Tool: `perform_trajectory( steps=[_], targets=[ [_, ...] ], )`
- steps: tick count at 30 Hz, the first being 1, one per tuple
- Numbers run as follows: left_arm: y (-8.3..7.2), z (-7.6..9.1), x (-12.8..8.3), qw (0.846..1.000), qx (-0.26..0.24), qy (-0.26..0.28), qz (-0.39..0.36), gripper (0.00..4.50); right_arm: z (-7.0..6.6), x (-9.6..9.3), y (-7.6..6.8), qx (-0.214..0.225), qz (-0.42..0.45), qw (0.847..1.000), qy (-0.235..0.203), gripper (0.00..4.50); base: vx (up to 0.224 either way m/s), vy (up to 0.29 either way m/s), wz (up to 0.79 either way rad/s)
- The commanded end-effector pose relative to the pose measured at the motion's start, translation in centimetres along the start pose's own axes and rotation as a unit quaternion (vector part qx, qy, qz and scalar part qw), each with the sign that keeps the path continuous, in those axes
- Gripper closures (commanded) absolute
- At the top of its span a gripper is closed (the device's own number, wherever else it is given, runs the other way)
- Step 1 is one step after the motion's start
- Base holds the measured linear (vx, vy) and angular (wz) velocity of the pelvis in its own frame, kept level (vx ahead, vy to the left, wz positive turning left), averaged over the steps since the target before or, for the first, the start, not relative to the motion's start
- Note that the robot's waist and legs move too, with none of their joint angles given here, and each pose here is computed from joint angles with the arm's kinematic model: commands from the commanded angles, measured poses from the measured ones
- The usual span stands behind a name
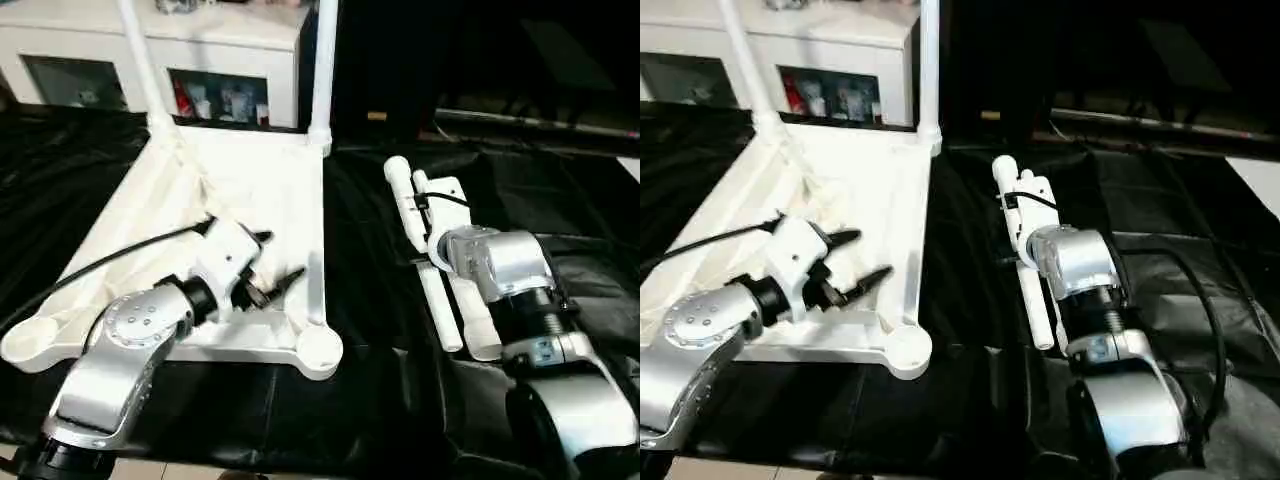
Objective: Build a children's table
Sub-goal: Pick table leg
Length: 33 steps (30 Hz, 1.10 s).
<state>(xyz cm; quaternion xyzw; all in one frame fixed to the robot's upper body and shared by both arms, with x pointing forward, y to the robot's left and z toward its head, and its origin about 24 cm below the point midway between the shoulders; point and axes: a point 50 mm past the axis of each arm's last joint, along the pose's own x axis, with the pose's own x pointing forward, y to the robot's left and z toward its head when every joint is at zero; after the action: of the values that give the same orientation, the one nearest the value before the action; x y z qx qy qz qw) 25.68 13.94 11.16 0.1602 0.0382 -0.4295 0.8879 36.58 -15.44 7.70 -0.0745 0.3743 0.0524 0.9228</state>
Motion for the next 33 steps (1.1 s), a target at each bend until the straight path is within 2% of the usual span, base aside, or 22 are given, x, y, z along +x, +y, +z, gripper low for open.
perform_trajectory(
  steps=[1, 4, 5, 6, 12, 22, 29, 33],
  targets=[
    [-1.0, 0.7, 0.0, 0.999, 0.005, -0.012, -0.038, 0.78, -0.2, 0.1, -0.1, 0.019, 0.012, 1.000, 0.018, 0.03, 0.000, 0.000, 0.00],
    [-1.2, 0.7, 0.1, 0.999, 0.011, -0.011, -0.040, 0.78, -1.2, 0.6, 0.6, 0.044, 0.049, 0.997, 0.048, 0.03, 0.000, 0.000, 0.00],
    [-1.2, 0.7, 0.1, 0.999, 0.011, -0.011, -0.040, 0.78, -1.2, 0.6, 0.6, 0.044, 0.049, 0.997, 0.048, 0.03, 0.000, 0.000, 0.00],
    [-1.1, 0.6, 0.1, 0.999, 0.018, -0.009, -0.036, 0.78, -1.9, 1.0, 0.9, 0.039, 0.057, 0.996, 0.062, 0.03, 0.000, 0.000, 0.00],
    [-0.9, 0.6, 0.0, 0.999, 0.019, -0.007, -0.036, 0.78, -2.2, 1.2, 1.3, 0.048, 0.074, 0.994, 0.067, 0.03, 0.000, 0.000, 0.00],
    [-0.9, 0.7, 0.1, 0.999, 0.028, -0.007, -0.037, 0.78, -2.4, 1.5, 1.1, 0.055, 0.071, 0.994, 0.068, 1.00, 0.000, 0.000, 0.00],
    [-0.1, 0.9, 0.5, 0.999, 0.040, -0.009, -0.018, 0.78, -2.0, 1.6, 1.1, 0.068, 0.081, 0.992, 0.061, 1.67, 0.000, 0.000, 0.00],
    [-0.7, 0.7, 0.4, 0.998, 0.047, -0.005, -0.049, 0.78, -1.9, 1.7, 1.0, 0.070, 0.078, 0.993, 0.054, 1.97, 0.000, 0.000, 0.00]
  ],
)
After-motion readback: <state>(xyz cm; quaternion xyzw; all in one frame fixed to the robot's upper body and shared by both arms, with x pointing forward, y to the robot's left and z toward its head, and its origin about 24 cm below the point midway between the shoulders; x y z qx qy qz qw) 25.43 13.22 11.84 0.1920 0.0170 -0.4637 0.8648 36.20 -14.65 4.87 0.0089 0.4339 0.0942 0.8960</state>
